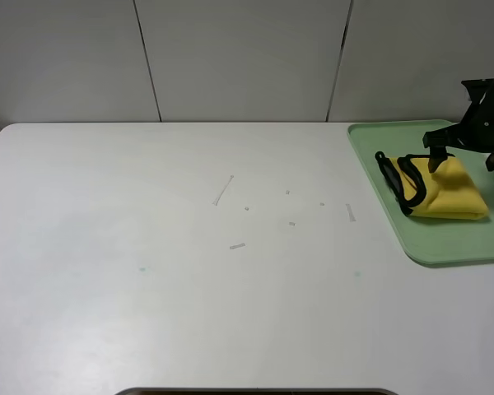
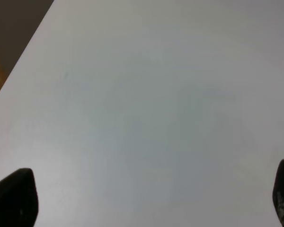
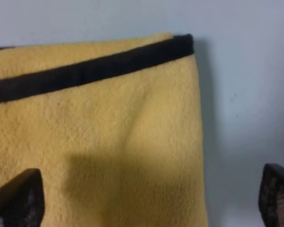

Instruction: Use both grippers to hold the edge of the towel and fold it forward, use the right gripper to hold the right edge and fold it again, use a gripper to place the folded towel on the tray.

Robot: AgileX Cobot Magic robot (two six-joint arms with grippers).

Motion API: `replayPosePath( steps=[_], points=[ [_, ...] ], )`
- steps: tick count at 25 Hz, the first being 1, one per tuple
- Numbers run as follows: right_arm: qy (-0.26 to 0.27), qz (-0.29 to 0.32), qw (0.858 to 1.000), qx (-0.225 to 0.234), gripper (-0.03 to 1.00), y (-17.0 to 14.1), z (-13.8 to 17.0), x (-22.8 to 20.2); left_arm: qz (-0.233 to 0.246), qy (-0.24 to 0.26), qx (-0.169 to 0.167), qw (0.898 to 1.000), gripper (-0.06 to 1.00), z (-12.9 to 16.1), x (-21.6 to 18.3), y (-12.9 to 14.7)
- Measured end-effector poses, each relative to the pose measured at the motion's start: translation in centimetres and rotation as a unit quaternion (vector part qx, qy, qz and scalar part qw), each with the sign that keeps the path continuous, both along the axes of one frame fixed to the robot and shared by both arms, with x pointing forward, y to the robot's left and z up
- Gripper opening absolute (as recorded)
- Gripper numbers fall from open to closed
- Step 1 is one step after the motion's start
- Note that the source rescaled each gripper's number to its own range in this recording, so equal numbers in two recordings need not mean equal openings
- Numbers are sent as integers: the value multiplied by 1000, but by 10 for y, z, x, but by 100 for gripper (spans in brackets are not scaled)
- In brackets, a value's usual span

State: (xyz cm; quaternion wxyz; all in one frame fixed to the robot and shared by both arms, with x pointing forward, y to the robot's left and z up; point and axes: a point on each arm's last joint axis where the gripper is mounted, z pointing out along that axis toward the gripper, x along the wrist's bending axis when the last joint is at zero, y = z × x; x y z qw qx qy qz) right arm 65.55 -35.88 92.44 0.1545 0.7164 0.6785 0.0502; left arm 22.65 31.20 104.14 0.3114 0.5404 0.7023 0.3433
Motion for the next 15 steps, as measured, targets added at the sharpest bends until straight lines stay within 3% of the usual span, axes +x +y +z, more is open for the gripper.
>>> replayPosePath(
  steps=[5,15],
  points=[
    [19,-12,1000,11,99,3,9,-7,0,0,0,1000,100,0,0,0],
    [21,-14,999,41,100,13,92,-43,0,0,0,1000,100,0,0,0]
  ],
)
